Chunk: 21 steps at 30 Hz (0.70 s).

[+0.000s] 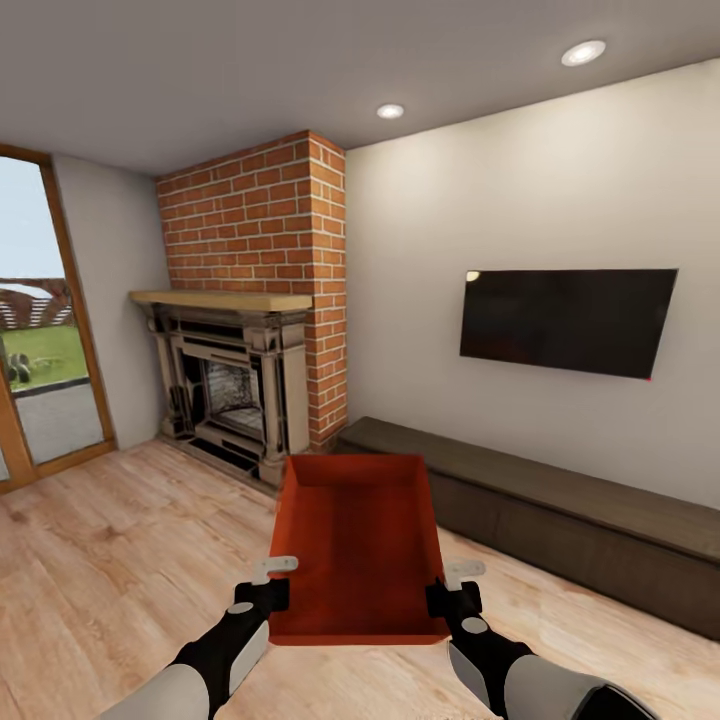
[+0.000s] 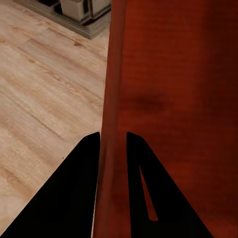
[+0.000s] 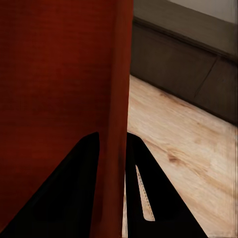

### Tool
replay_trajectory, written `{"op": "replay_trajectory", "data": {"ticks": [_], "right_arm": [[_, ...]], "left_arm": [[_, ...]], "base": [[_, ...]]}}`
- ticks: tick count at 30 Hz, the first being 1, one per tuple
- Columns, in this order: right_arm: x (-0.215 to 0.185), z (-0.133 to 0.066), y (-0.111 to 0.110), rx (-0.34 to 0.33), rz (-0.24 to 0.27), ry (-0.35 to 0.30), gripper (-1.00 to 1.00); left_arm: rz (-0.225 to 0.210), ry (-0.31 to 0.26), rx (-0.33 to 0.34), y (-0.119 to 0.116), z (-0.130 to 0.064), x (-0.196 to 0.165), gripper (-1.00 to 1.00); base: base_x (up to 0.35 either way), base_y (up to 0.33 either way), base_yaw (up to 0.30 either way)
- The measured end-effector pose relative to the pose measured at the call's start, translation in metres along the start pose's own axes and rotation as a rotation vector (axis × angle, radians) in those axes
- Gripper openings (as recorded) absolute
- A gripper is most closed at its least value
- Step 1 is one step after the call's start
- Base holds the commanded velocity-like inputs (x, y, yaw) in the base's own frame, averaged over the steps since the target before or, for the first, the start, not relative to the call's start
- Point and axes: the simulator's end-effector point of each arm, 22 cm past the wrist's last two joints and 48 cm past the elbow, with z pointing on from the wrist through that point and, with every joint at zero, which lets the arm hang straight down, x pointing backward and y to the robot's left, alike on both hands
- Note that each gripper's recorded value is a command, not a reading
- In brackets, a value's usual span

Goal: Move the two storage containers from the living room to the garage. In the garage, place one container on the floor and stack the other container on top of it (either order is fine).

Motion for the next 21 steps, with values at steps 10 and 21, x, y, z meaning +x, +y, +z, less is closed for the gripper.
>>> {"op": "replay_trajectory", "data": {"ticks": [10, 21], "right_arm": [[-0.0004, -0.0001, -0.0001, 0.000, 0.000, -0.001, -1.00], [-0.0004, -0.0001, -0.0002, 0.000, -0.001, -0.001, -1.00]], "left_arm": [[-0.001, -0.001, 0.000, -0.0001, -0.0002, 0.0000, -1.00], [-0.001, -0.001, 0.000, -0.0002, -0.0002, 0.0001, -1.00]], "base": [[0.000, 0.000, -0.286], [0.000, 0.000, -0.286]]}}
